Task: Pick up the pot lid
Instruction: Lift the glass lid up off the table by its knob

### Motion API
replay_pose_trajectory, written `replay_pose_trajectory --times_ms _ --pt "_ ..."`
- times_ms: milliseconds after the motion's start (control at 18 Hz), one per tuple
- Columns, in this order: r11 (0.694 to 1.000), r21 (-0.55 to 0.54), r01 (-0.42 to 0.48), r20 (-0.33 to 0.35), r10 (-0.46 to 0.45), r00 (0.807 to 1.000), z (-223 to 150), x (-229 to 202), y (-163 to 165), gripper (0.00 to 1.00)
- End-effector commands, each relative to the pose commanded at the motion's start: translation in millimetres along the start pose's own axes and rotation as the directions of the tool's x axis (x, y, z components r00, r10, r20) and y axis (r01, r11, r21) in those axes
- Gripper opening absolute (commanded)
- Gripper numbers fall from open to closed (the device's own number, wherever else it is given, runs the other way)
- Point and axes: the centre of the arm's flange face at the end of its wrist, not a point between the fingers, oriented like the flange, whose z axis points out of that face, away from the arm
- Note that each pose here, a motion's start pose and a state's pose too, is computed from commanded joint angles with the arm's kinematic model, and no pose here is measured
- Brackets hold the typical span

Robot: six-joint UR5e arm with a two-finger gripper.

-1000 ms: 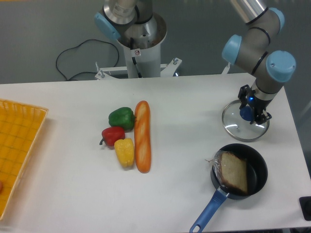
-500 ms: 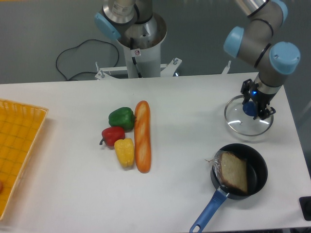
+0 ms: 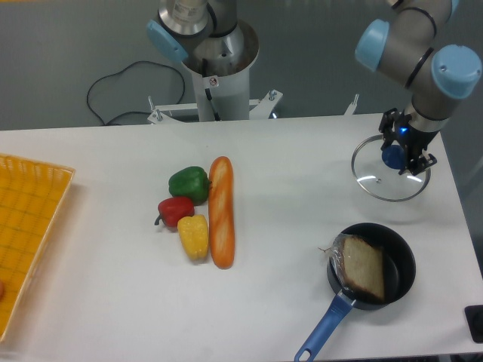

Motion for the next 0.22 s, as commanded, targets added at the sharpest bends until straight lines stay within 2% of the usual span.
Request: replay_pose_trajectory --times_ms 222 --pt "1.000 0.005 0.017 -0.011 -0.017 1.000 -11.5 -2.5 -0.8 0.44"
